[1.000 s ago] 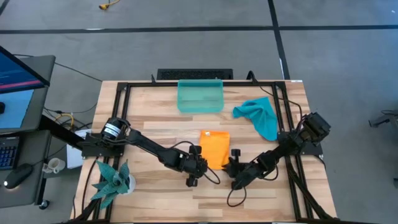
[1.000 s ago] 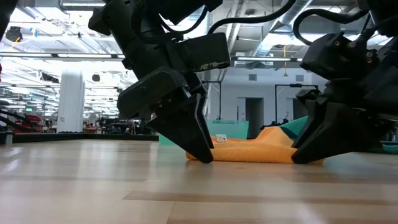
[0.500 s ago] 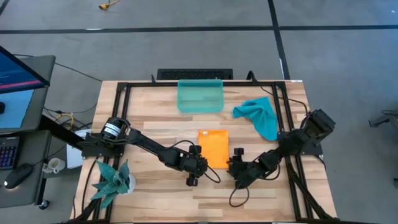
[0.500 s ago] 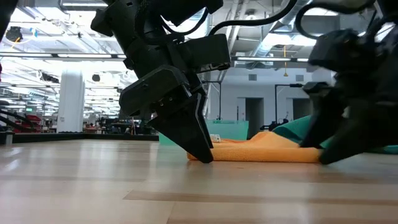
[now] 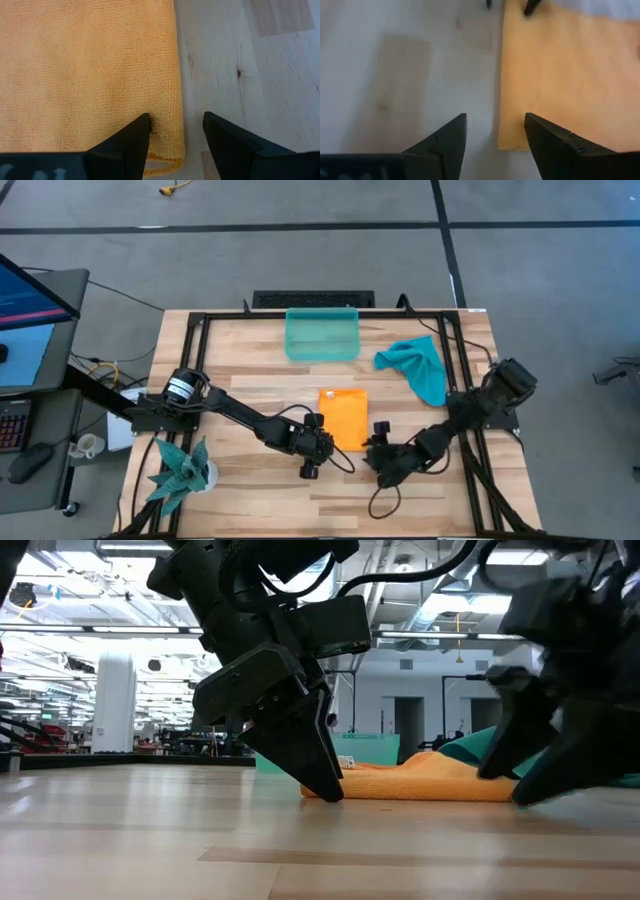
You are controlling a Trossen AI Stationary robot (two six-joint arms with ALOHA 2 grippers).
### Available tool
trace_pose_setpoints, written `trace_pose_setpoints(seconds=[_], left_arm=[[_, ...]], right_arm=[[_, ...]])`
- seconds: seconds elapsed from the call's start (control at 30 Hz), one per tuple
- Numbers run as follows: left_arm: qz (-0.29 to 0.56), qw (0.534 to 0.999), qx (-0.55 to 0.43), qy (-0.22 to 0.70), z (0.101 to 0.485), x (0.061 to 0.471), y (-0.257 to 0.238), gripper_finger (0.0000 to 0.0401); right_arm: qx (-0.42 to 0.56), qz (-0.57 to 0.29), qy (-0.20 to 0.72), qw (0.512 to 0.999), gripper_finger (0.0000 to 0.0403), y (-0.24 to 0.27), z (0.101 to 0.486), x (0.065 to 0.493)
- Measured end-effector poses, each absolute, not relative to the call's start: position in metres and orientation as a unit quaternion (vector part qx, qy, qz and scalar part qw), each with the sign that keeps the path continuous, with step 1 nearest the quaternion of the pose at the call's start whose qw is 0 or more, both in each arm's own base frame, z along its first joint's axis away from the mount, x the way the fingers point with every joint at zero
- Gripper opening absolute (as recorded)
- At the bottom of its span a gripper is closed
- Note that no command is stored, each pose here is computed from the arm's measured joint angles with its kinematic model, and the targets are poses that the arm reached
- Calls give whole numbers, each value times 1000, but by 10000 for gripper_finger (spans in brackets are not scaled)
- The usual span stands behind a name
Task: Roll microfiber towels into tight, uniform cylinder then place into a basket
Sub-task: Roll the yellow microfiber cloth on the table
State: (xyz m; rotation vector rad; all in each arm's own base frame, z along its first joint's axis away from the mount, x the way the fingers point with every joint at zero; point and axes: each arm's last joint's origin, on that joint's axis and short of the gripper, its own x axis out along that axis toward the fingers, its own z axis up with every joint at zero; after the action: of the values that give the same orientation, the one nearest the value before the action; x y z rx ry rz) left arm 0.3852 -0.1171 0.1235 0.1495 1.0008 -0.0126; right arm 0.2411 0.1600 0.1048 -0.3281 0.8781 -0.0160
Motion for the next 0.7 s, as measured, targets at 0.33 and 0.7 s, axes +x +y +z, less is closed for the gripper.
trace_pose_setpoints(seconds=[0.33,0.7], left_arm=[[-8,875,73,479,124,385,-117,180],[-10,876,72,477,124,386,-117,180]], right_arm=[[-153,-18,424,892,223,156,103,249],[-153,-41,402,902,223,148,126,248]])
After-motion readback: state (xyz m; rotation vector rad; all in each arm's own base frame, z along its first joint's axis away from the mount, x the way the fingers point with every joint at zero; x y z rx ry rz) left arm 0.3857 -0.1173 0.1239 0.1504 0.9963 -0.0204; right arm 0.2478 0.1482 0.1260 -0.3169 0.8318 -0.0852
